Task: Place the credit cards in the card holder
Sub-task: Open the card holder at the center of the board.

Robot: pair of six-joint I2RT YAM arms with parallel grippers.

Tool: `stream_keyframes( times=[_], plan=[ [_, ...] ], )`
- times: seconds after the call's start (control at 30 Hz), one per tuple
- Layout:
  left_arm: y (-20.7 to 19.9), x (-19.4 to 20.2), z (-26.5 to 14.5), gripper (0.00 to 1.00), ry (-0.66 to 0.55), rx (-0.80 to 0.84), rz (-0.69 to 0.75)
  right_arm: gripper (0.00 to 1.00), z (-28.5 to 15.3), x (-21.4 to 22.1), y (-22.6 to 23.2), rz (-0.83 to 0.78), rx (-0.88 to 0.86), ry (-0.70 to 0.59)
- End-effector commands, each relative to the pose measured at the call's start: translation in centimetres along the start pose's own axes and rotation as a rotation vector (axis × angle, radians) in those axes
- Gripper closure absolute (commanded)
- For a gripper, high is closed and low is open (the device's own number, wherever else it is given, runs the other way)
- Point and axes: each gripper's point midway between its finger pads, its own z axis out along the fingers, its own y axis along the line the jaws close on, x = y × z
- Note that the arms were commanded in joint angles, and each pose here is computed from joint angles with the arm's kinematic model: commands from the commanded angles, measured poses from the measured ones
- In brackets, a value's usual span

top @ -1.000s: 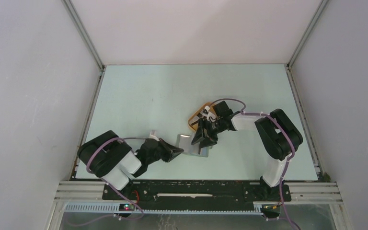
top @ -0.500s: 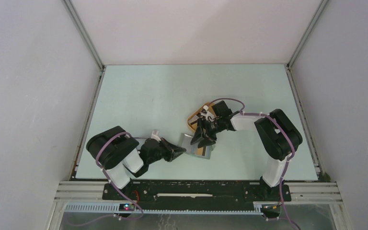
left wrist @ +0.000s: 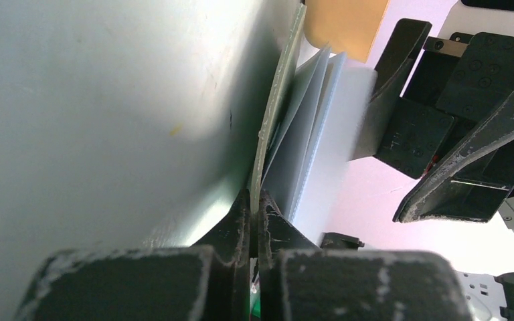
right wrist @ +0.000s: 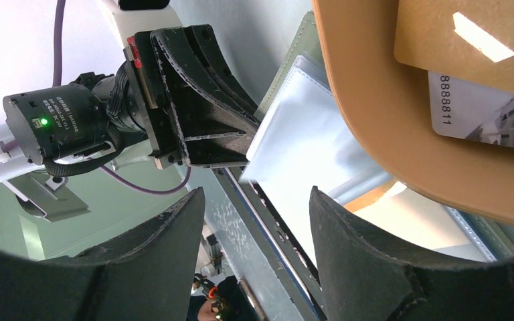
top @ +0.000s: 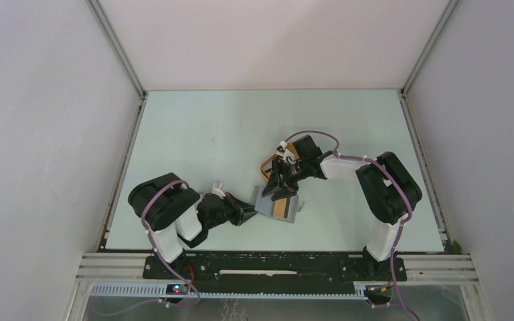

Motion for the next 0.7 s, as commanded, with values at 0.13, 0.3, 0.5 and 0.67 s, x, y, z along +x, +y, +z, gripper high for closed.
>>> stream_keyframes(
  times=[0.13, 0.3, 0.5, 0.67],
  plan=[
    [-1.2, 0.1, -0.6, 0.95, -0.005, 0.064, -0.01, 0.33, -0.3, -0.7, 1.2, -0.067, -0.015, -0.003],
    [-0.8, -0.2, -1.3, 0.88, -0.034, 0.057, -0.015, 0.33, -1.2, -0.9, 1.1, -0.118, 0.013, -0.027],
    [0.9, -0.7, -2.6, 0.73, -0.068, 0.015, -0.037, 0.33, -1.4, -0.2, -0.2, -0.157, 0.088, -0.018],
    [1.0, -1.0, -3.2, 0.68, -0.092, 0.017, -0.029, 0.34, -1.7, 0.6, -1.0, -0.133, 0.119, 0.007]
  ],
)
